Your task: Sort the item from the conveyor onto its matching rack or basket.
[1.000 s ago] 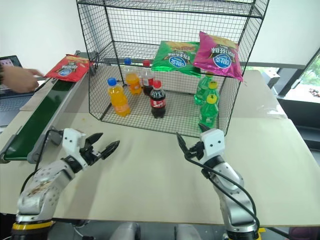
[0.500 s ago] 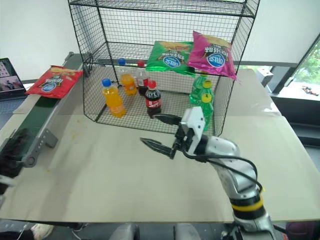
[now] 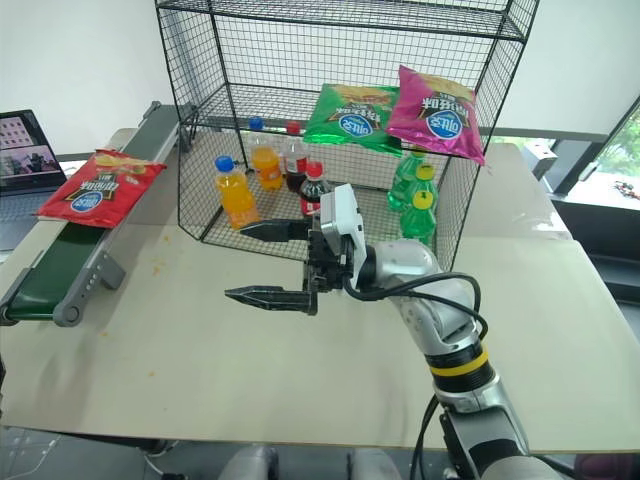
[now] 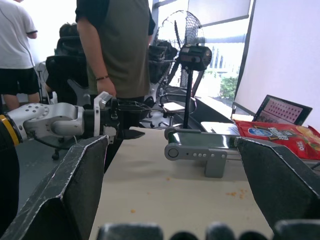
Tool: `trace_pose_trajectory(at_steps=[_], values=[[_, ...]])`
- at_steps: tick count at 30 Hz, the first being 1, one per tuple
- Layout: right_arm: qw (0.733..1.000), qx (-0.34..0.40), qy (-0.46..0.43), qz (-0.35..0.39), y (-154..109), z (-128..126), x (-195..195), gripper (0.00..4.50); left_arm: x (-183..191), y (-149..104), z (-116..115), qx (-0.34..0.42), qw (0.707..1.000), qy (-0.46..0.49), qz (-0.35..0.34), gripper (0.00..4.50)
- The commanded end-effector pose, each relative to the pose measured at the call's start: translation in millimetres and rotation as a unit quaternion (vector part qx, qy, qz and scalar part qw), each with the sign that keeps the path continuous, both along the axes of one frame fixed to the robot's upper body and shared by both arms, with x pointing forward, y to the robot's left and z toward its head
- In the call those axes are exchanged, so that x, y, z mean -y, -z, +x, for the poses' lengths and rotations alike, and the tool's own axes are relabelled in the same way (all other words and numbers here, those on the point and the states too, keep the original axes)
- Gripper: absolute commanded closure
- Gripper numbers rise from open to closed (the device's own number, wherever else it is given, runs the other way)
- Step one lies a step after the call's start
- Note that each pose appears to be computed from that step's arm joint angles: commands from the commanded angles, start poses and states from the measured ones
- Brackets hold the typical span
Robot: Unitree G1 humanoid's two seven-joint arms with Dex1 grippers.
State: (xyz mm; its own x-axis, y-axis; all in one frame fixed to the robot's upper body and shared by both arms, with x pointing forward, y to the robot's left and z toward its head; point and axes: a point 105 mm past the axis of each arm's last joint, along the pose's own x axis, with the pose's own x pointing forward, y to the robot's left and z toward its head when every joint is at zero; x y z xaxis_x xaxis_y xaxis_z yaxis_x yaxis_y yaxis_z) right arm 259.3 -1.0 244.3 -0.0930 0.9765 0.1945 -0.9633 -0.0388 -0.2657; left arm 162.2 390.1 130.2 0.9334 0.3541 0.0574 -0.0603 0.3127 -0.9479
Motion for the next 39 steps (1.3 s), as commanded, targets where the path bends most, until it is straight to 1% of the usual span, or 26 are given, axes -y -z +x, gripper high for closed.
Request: trace_pose_trajectory(at_steps=[1,5,11,22,28,34,37,38,39], values=[[0.999,0.030,-0.019,0.020,-17.4,-6.6,-0.4,0.00,-3.8,-6.8,5.7,0.013,1.000,0.012,-0.002,0.02],[0.999,0.040,-0.019,0.028,-22.7,-6.7,1.2,0.00,-4.4,-7.6,10.3,0.013,1.000,0.019,0.006,0.02],[0.999,0.041,-0.006,0.023,-17.7,-3.6,3.8,0.00,-2.6,-9.6,14.8,0.010,0.999,0.028,0.025,0.02],[0.998,0.050,0.002,0.030,-23.3,-1.8,3.0,0.00,-8.6,-13.7,20.5,0.011,0.999,0.024,0.041,0.02],[0.998,0.051,0.006,0.029,-23.6,-0.3,3.9,0.00,-9.1,-12.3,21.1,0.008,0.999,0.024,0.046,0.02],[0.998,0.048,0.011,0.028,-21.7,0.4,3.8,0.00,-13.9,-16.5,23.8,0.014,0.998,0.012,0.058,0.02],[0.998,0.047,0.012,0.029,-22.3,0.1,3.6,0.00,-15.5,-16.4,23.9,0.013,0.998,0.006,0.058,0.79],[0.998,0.047,0.012,0.029,-22.5,0.2,3.5,0.00,-15.4,-16.5,24.0,0.013,0.998,0.007,0.059,1.32],[0.998,0.048,0.013,0.029,-22.7,0.5,3.6,0.00,-15.3,-16.5,24.1,0.013,0.998,0.008,0.059,1.72]])
